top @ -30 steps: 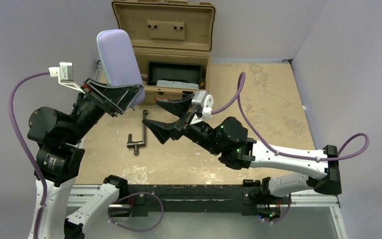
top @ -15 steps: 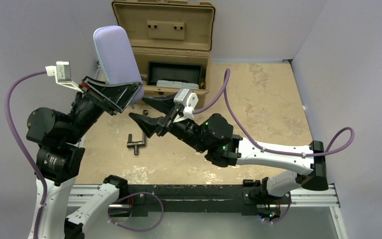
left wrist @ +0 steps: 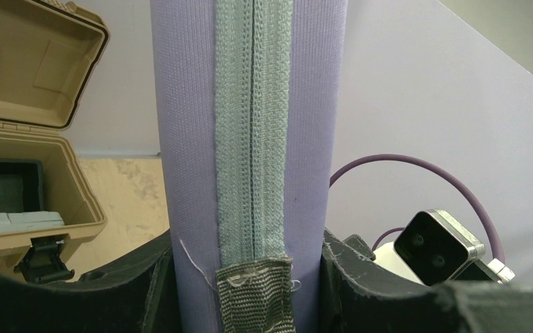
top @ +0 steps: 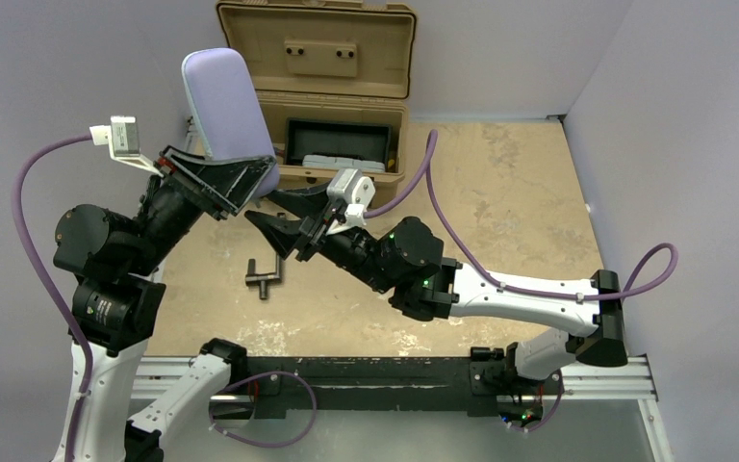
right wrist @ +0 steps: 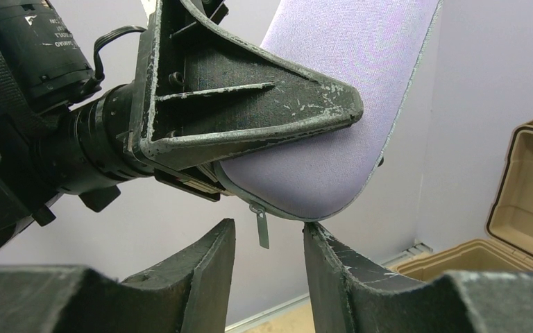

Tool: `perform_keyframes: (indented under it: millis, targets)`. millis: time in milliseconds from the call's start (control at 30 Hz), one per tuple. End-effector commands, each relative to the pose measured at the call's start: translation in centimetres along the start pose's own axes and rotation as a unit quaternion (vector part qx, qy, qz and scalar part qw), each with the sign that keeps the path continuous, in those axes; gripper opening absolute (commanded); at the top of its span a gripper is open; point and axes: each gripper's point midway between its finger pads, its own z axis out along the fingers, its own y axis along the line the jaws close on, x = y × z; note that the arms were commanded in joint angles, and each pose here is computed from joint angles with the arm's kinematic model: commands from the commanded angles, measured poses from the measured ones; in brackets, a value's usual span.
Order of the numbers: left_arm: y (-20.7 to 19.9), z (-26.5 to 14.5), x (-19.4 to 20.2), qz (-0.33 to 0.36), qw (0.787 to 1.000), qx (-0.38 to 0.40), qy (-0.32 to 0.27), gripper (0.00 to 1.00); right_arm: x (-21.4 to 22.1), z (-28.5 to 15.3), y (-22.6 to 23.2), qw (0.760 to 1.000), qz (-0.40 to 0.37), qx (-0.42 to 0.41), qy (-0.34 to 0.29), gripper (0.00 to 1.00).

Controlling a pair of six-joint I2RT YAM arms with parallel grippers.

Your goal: Open the umbrella

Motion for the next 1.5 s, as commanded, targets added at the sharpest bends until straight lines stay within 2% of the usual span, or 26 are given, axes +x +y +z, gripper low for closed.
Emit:
perform_keyframes:
  millis: [0,633,700,833,1467]
  targets:
    - [-2.8,-0.2,-2.7,0.036,0.997,0.049,-0.053,0.00,-3.6,0.6,0.3,0.999,0.002,0.000,-0.045,0.39]
    - [-2.7,-0.2,-2.6,0.028,0.997,0.048,-0.053,0.00,-4.1,1.2,0.5,0.999,0.006,-0.001,-0.052,0.25]
    - [-2.7,-0.2,-2.6,0.027,0.997,0.048,-0.053,0.00,-4.0,1.2,0.5,0.999,0.006,-0.001,-0.050,0.20]
    - [-2.7,-0.2,-2.5,0.028,0.997,0.048,-0.052,0.00,-3.8,1.3,0.7,0.999,0.007,-0.004,-0.046,0.00]
    - [-1.8,-1.2,-2.3,0.029,0.998,0.015,-0.053,0.00,-2.7,-1.2,-0.5,0.999,0.019,0.015,-0.022,0.00]
